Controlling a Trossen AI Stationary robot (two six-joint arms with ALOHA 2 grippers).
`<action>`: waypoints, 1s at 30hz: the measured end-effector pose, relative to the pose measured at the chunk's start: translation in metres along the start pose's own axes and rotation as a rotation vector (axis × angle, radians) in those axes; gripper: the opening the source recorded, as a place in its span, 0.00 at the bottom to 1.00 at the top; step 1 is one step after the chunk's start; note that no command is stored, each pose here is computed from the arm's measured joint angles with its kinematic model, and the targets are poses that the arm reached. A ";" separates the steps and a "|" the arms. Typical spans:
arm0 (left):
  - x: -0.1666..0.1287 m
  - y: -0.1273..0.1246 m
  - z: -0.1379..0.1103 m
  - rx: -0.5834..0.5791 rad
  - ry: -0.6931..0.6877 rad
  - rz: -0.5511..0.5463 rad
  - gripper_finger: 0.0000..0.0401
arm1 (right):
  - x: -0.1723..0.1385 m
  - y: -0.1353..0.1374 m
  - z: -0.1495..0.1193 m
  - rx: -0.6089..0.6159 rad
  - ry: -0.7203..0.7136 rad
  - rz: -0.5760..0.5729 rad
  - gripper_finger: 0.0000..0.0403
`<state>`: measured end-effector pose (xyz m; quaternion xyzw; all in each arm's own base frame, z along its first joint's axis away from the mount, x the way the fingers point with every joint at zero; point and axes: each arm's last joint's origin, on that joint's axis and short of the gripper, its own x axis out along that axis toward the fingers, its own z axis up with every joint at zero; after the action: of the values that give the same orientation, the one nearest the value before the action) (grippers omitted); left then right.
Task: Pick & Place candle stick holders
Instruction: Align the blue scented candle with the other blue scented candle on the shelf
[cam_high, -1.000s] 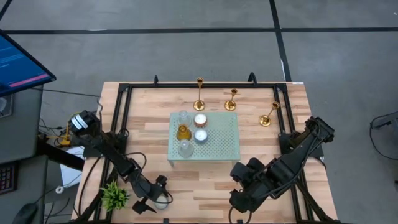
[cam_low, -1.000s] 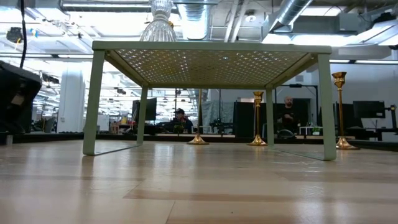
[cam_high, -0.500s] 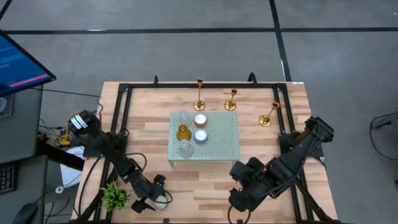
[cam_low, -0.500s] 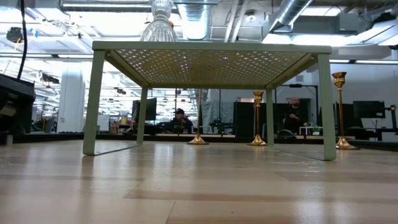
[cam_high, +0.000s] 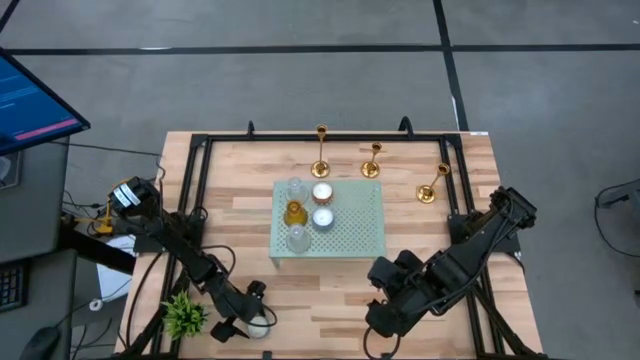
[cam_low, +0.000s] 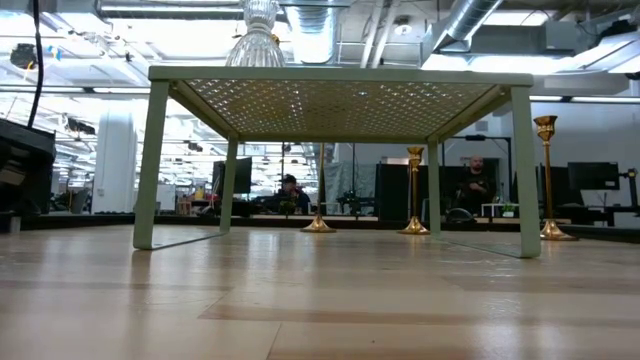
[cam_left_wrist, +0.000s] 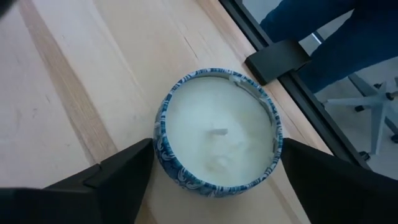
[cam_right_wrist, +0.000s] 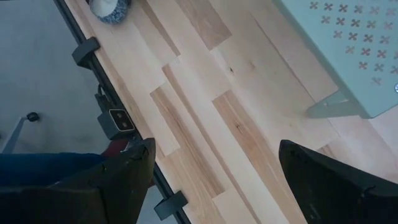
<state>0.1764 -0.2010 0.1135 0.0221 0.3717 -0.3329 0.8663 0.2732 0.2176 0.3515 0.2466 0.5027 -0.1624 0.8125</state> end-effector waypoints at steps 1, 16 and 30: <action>0.000 0.000 0.000 0.005 0.000 0.000 0.89 | 0.000 0.000 0.000 0.000 0.000 0.000 0.82; 0.001 0.000 0.019 -0.024 0.144 -0.063 0.95 | 0.000 0.000 0.001 0.001 -0.030 -0.005 0.82; 0.001 0.003 0.033 0.002 0.139 -0.081 0.95 | 0.000 0.000 0.000 0.000 -0.032 -0.005 0.82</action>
<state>0.1990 -0.2091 0.1356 0.0310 0.4313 -0.3659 0.8241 0.2732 0.2180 0.3519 0.2425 0.4902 -0.1685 0.8201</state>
